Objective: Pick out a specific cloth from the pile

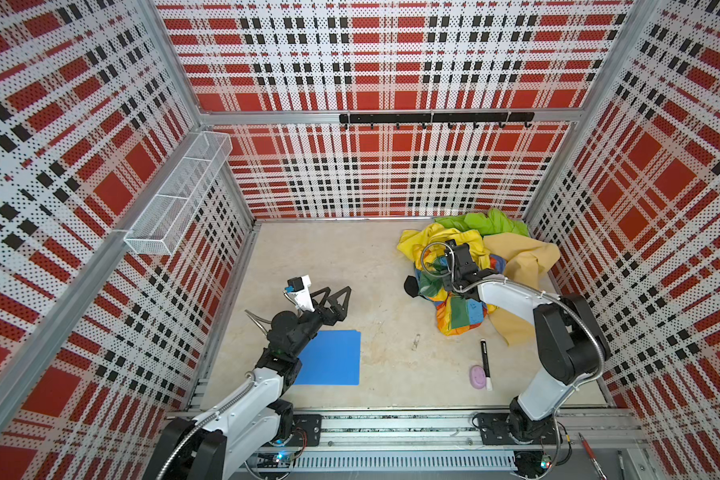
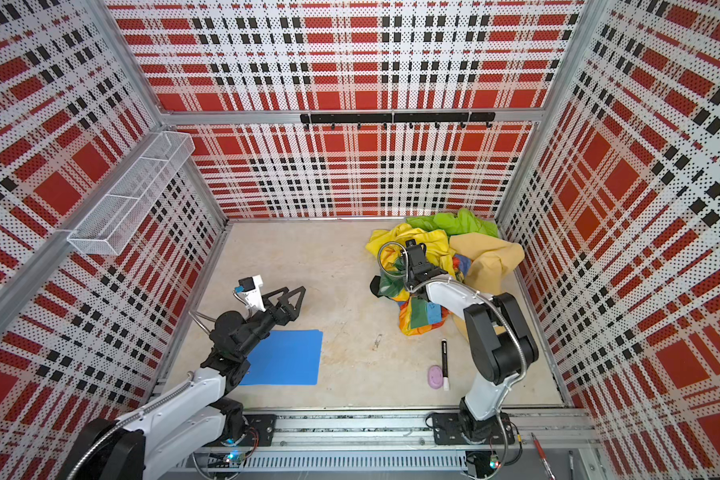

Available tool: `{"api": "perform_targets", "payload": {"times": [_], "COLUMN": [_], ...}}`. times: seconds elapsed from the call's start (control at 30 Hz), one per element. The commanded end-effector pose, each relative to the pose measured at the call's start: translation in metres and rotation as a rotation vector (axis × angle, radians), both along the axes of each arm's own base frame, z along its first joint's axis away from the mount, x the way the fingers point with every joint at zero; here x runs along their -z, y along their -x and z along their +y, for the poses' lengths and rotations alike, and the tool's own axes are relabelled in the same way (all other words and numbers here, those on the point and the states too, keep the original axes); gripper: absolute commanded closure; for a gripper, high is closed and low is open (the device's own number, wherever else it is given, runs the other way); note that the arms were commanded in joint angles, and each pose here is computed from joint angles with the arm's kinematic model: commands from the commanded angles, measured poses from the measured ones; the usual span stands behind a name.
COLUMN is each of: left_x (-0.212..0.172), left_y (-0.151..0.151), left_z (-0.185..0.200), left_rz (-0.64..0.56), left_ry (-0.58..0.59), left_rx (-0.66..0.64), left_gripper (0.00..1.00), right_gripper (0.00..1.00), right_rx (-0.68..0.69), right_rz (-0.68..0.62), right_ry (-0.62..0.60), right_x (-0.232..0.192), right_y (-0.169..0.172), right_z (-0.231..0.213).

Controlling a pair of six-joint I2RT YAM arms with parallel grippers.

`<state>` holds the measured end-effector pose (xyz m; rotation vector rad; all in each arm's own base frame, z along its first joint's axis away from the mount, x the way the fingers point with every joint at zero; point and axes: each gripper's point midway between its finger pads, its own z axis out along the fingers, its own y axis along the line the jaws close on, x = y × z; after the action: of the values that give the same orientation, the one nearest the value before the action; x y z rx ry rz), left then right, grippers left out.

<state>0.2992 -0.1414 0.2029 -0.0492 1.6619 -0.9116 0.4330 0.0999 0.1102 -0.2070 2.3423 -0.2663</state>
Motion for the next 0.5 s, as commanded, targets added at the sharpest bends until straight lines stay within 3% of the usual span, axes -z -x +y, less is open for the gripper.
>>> {"api": "perform_targets", "payload": {"times": [0.0, 0.33, 0.47], "left_x": [-0.01, -0.012, -0.015], "left_y": [-0.003, -0.007, -0.007], "left_z": [-0.005, -0.027, -0.035], "left_rz": [-0.032, -0.029, -0.034], "left_ry": [-0.02, -0.051, -0.061], "left_rx": [0.009, 0.072, 0.089], "left_gripper": [0.01, 0.01, 0.01], "right_gripper": [1.0, 1.0, 1.0], "right_rx": [0.047, 0.164, 0.202], "right_rz": [-0.166, -0.238, -0.245], "right_ry": [-0.046, -0.057, -0.113], "right_x": [-0.064, -0.104, -0.108], "right_y": [-0.016, -0.023, -0.023], "right_z": [-0.015, -0.061, -0.082]}}
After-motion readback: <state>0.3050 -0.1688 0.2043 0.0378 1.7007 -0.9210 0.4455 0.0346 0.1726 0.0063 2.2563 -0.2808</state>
